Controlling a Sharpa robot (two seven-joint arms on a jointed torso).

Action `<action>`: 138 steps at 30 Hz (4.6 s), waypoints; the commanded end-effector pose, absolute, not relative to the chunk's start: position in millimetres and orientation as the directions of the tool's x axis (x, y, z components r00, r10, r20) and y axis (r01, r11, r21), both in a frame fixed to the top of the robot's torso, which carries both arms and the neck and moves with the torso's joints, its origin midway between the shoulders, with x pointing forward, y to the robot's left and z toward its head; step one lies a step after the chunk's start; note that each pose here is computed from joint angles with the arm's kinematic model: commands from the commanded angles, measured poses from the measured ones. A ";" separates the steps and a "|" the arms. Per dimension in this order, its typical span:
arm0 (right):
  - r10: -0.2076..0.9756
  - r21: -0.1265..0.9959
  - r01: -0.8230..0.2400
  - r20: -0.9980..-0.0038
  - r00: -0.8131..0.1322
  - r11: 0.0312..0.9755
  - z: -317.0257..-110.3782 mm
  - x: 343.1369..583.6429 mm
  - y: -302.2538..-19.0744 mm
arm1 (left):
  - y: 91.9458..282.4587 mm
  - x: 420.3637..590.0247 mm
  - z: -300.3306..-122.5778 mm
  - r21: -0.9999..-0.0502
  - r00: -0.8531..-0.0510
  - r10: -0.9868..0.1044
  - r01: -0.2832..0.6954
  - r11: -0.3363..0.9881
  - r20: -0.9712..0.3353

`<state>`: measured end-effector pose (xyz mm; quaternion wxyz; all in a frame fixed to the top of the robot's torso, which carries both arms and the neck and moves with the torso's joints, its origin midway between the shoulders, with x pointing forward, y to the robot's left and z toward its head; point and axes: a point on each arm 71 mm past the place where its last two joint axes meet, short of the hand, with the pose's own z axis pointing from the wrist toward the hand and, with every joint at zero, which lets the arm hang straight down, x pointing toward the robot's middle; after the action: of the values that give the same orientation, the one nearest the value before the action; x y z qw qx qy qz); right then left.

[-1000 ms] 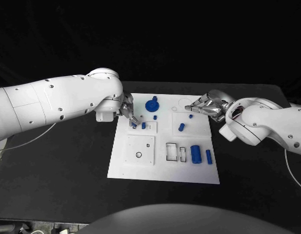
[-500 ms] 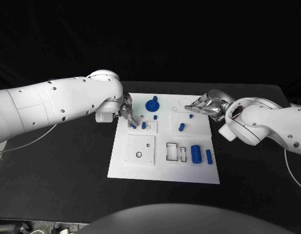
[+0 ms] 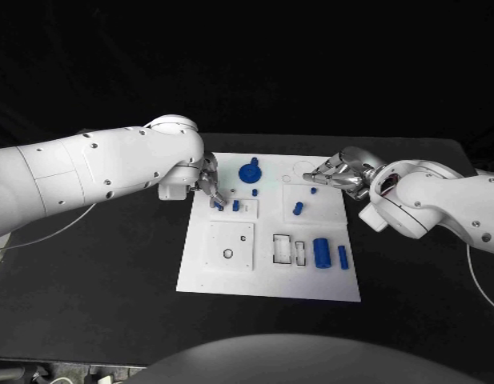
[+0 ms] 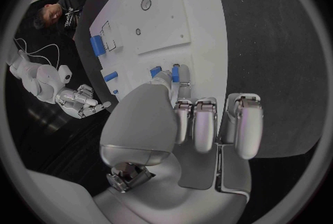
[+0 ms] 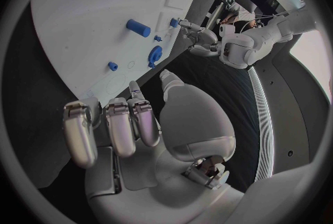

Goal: Assemble the parts on the task board

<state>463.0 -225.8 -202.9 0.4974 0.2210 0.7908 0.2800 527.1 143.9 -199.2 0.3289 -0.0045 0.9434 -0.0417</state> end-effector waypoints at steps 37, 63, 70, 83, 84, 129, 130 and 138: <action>0.620 0.659 0.059 -0.669 -0.410 0.750 -202.9 463.0 -224.6 | 147.8 530.0 -204.7 -0.043 -0.797 -0.030 -0.005 0.999 -0.603; 0.621 0.660 0.059 -0.668 -0.410 0.749 -202.9 462.6 -224.0 | 147.9 529.0 -207.7 -0.035 -0.809 -0.017 0.004 0.999 -0.587; 0.621 0.660 0.058 -0.669 -0.410 0.749 -202.9 462.8 -224.0 | 147.6 529.1 -208.0 -0.035 -0.806 -0.021 0.000 0.999 -0.592; 0.621 0.660 0.058 -0.669 -0.409 0.749 -202.9 462.9 -223.7 | 147.9 529.4 -208.7 -0.032 -0.812 -0.013 0.007 0.999 -0.584; 0.621 0.660 0.058 -0.669 -0.409 0.749 -202.9 463.0 -223.5 | 147.8 529.2 -208.8 -0.032 -0.813 -0.012 0.008 0.999 -0.582; 0.629 0.666 0.056 -0.670 -0.395 0.744 -203.3 462.2 -228.4 | 180.1 540.2 -177.9 -0.463 -0.500 -0.429 -0.063 0.884 -0.752; 0.631 0.668 0.054 -0.670 -0.392 0.742 -203.1 462.2 -228.6 | 181.4 540.3 -174.8 -0.510 -0.465 -0.474 -0.055 0.858 -0.747; 0.666 0.706 0.016 -0.660 -0.347 0.708 -198.1 462.8 -229.2 | 182.5 534.0 -156.8 -0.763 -0.247 -0.725 0.128 0.633 -0.643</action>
<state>462.3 -230.7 -202.3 0.5088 0.2257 0.7796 0.2871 533.0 185.1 -172.6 0.5148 -0.1832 0.7900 -0.2782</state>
